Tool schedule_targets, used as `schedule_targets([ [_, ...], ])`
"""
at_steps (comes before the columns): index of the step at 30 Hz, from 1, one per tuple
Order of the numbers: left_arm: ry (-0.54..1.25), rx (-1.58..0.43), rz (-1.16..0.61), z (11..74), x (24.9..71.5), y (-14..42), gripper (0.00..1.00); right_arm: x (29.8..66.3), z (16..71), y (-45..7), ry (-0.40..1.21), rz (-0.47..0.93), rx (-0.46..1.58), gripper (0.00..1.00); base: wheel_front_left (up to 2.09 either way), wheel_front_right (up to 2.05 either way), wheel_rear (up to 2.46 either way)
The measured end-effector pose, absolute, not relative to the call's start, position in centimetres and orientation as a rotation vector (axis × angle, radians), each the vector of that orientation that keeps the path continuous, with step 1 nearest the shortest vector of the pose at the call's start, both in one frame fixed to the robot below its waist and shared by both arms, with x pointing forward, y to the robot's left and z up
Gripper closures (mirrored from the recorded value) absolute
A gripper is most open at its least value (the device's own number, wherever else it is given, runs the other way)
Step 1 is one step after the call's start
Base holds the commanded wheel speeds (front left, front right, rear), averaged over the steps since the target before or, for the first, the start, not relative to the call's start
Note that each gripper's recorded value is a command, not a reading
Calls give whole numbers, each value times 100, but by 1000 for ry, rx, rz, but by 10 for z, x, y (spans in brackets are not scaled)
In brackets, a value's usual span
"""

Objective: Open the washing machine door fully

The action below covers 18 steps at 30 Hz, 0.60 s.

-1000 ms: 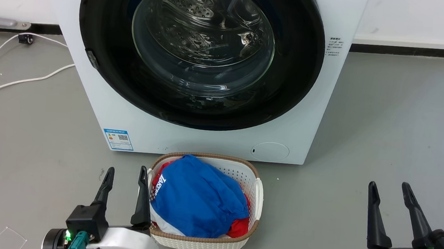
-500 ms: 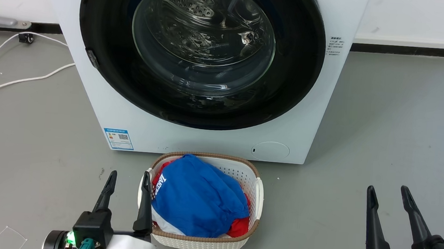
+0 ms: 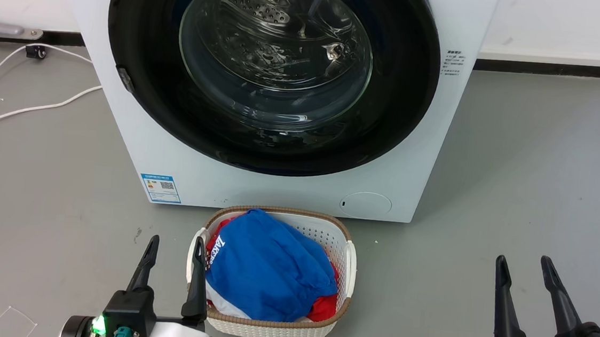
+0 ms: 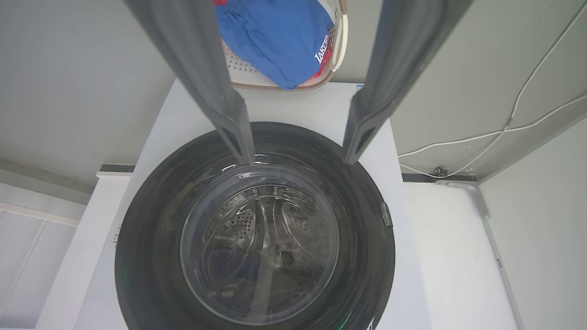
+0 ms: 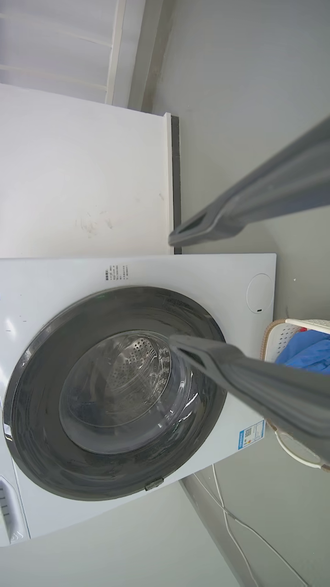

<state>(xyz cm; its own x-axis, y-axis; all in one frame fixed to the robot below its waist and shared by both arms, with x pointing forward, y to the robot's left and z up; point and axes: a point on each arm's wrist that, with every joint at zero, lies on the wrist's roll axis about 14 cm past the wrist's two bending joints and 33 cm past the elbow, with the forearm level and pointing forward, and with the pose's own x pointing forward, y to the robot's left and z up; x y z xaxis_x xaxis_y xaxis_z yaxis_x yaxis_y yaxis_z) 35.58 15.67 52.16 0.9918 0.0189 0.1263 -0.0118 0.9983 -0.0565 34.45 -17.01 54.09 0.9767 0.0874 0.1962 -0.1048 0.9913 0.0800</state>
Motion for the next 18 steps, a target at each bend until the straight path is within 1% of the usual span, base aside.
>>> schedule_targets([
  [12, -117, -58, 25, 519, 355, 158, 0, 345, 535, -170, -175, 96, 107, 0, 0, 0, 0],
  [13, -117, -58, 25, 518, 355, 159, 0, 345, 535, -170, -174, 95, 107, 65, 0, 0, 0],
  [14, -117, -58, 25, 518, 355, 159, 0, 345, 534, -170, -173, 96, 108, 100, 0, 0, 0],
  [18, -118, -57, 27, 519, 355, 159, 0, 344, 533, -170, -170, 96, 111, 100, 0, 0, 0],
])
